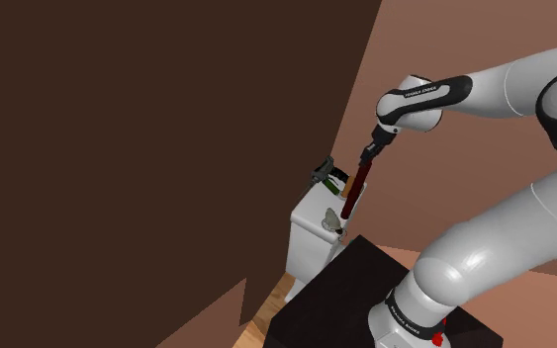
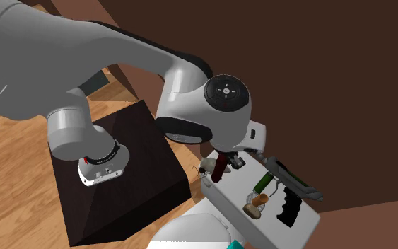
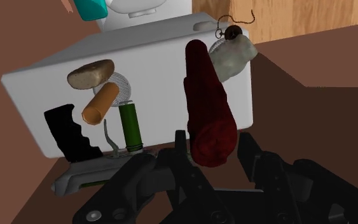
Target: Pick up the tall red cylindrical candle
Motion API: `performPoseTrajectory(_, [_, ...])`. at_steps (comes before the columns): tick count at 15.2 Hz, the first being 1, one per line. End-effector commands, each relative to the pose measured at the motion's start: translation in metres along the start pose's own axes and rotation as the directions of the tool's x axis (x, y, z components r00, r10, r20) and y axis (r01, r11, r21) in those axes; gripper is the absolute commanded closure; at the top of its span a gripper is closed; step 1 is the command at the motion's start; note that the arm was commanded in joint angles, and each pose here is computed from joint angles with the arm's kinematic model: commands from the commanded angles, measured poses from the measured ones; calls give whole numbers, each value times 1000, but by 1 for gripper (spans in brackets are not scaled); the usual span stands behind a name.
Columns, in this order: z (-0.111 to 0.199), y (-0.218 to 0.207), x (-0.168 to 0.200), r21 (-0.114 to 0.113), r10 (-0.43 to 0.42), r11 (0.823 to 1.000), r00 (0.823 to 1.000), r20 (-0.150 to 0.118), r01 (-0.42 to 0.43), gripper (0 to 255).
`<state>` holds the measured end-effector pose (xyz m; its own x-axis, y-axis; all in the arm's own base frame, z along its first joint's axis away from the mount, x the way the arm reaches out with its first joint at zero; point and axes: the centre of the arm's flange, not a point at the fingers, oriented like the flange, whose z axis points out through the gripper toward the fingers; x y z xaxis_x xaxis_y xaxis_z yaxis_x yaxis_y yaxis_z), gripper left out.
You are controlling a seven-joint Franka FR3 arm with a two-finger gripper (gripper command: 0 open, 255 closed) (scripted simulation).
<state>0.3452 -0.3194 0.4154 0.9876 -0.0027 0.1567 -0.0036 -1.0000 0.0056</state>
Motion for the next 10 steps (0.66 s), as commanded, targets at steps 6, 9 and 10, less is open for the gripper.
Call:
performPoseTrajectory(6, [-37,0,5,0,0,1000,1000,0,0,255])
performPoseTrajectory(9, [-48,0,7,0,0,1000,1000,0,0,255])
performPoseTrajectory(10, [-48,0,7,0,0,1000,1000,0,0,255])
